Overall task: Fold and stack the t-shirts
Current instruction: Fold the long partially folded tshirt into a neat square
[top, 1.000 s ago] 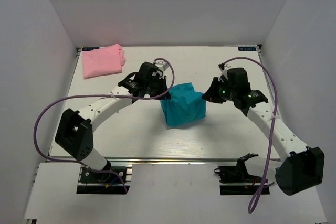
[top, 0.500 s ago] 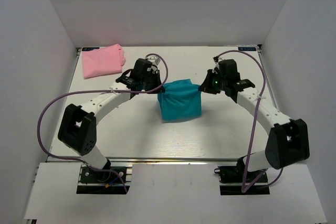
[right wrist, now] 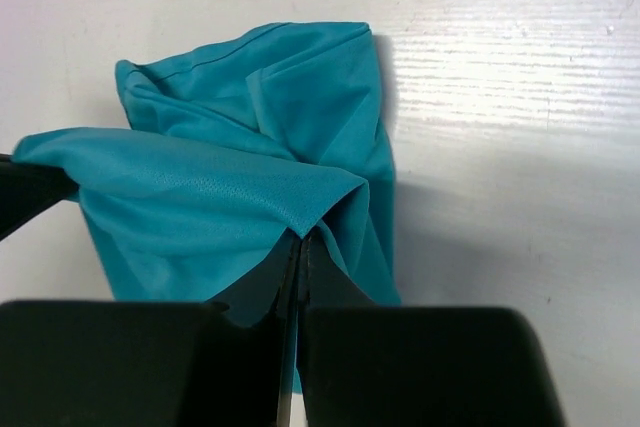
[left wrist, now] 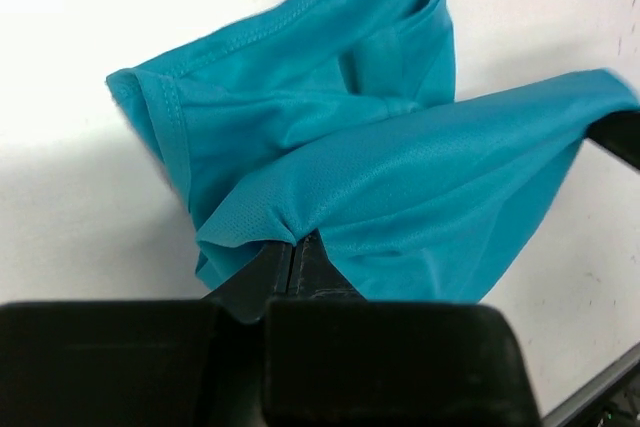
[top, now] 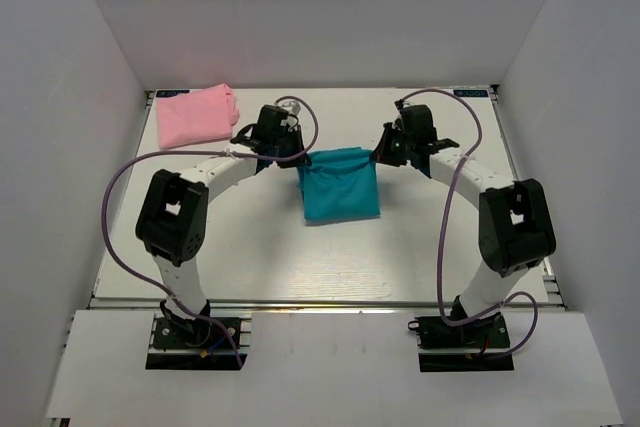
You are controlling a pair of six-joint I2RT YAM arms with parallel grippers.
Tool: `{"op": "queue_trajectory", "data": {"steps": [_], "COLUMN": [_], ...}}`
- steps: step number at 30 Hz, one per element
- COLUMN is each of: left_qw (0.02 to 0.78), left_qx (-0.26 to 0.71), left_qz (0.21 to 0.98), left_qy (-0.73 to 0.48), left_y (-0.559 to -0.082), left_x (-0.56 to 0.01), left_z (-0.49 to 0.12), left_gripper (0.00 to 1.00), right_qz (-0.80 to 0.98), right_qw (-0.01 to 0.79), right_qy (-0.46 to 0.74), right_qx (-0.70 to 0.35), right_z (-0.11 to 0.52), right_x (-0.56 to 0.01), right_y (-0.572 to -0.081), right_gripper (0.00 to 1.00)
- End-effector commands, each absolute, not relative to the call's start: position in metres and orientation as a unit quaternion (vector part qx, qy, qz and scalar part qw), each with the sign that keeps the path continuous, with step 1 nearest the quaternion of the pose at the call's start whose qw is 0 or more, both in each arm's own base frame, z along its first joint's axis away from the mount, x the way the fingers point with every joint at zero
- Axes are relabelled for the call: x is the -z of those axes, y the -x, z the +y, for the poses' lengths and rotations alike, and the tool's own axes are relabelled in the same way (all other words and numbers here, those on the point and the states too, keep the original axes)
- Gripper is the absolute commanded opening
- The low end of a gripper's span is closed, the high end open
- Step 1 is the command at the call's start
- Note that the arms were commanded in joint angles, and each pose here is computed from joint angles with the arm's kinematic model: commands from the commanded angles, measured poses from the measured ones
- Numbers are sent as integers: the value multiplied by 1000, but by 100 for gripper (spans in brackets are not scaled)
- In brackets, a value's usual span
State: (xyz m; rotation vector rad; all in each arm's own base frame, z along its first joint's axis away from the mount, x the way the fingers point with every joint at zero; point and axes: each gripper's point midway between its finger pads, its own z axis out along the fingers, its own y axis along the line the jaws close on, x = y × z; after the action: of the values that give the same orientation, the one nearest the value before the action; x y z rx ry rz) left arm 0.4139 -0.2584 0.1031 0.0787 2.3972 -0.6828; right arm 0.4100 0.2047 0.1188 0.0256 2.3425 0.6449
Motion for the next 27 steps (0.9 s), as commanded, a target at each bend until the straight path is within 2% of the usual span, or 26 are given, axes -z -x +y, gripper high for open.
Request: {"op": "queue_trajectory", "data": {"steps": [1,2,3,4,5,7,10,11,12,13,15,16,24,27], "left_qw": [359,358,355,356,364,390,422,420,427,427,420,423,444,429], "left_qx": [279,283,280,280,281,277,262,242,240,234,240,242,278,334], "left_qz": [890,889,891,891,887,878,868,875,872,873,875,873,850,830], "left_qy": [-38,-40,-36,-36,-32,-25,3,17,24,22,15,1,-63,-124], "left_y": [-442,-444,-447,-449,-456,-468,-500,-513,-528,-535,-542,-542,-506,-481], "left_x": [-129,-130,-125,-124,-124,-132,-146,-134,-150,-150,-153,-158,-192,-199], "left_z": [-263,-266,-262,-263,-260,-255,-241,-234,-229,-225,-227,-229,-242,-271], "left_gripper": [4,13,27,45,73,99,100,100,100,100,100,100,100,100], "right_qz": [878,879,878,882,874,869,844,844,849,855,848,841,836,833], "right_qw": [403,400,403,395,411,420,458,458,449,430,437,442,441,426], "right_qy": [-6,-10,-10,-11,-13,-14,-11,-15,-14,-8,8,15,49,65], "right_qx": [-259,-259,-257,-255,-259,-262,-278,-277,-278,-289,-302,-312,-322,-346], "right_z": [211,211,211,212,211,215,226,224,227,231,235,235,226,233], "right_x": [-141,-139,-140,-131,-136,-128,-143,-141,-132,-133,-147,-159,-174,-177], "right_y": [-445,-448,-451,-453,-462,-475,-515,-522,-528,-531,-538,-534,-485,-466], "right_gripper": [0,0,0,0,0,3,22,30,36,51,67,90,90,90]}}
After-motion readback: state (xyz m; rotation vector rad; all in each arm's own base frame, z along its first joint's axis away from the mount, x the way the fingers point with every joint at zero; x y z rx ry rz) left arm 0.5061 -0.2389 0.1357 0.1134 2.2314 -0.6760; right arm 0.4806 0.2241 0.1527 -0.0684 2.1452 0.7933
